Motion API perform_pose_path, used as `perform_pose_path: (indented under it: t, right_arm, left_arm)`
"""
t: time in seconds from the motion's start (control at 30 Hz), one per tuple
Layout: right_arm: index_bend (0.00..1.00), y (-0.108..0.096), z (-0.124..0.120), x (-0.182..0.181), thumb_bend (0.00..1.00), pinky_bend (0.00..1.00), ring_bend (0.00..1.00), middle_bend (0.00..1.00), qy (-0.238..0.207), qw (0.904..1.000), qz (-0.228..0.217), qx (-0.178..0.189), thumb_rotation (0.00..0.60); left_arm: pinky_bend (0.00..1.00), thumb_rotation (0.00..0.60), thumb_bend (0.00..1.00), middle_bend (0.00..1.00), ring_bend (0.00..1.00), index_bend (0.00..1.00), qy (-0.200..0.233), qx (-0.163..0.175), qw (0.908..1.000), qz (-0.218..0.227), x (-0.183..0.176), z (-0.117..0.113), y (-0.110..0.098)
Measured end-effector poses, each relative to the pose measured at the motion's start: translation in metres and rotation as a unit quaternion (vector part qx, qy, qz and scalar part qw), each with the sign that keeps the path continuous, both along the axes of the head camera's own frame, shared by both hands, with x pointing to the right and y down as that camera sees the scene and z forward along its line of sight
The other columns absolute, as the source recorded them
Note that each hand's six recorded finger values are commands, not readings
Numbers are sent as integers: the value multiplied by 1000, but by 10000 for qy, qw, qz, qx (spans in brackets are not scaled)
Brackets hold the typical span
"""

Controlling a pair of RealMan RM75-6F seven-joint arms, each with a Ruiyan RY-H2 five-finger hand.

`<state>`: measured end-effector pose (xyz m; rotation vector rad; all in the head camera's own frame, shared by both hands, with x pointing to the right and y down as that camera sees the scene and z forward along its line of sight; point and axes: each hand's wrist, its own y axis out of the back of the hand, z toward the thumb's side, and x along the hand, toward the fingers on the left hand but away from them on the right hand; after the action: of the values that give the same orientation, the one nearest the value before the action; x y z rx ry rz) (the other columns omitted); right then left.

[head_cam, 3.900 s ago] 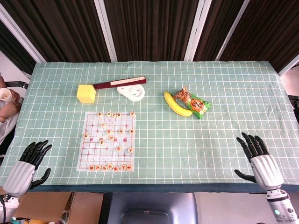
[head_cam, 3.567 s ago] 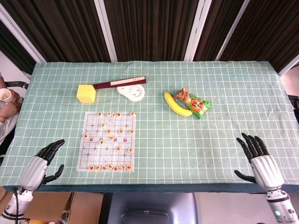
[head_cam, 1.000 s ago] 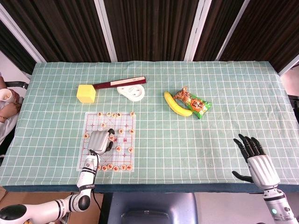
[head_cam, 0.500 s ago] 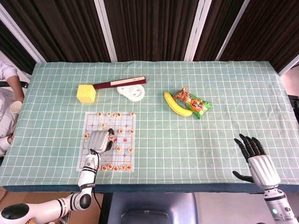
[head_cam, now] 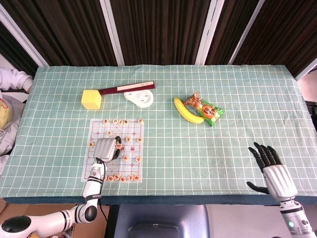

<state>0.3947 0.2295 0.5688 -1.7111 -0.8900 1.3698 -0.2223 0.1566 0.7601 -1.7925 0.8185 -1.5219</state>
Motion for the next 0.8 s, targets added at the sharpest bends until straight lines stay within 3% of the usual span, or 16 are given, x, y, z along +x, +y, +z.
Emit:
perform_pose_path:
  t: [0.17, 0.4, 0.63, 0.8]
  right_arm:
    - [0, 0, 0, 0, 188, 0, 0, 0, -13, 10000, -5, -8, 600]
    - [0, -1, -1, 3, 188, 0, 0, 0, -14, 10000, 60, -2, 600]
    - [0, -3, 0, 6, 189, 0, 0, 0, 8, 9999, 104, -14, 600]
    - [0, -3, 0, 6, 189, 0, 0, 0, 24, 9999, 122, -7, 600]
  left_arm:
    - [1000, 600, 390, 1000, 1000, 562, 213, 115, 9997, -106, 7, -10, -10]
    - [1000, 600, 390, 1000, 1000, 558, 286, 305, 9985, -350, 9, -16, -40]
    - [1000, 600, 388, 1000, 1000, 548, 161, 292, 9982, -504, 5, -10, -58]
    - [1000, 600, 387, 1000, 1000, 534, 44, 116, 9984, -551, 4, 2, -58]
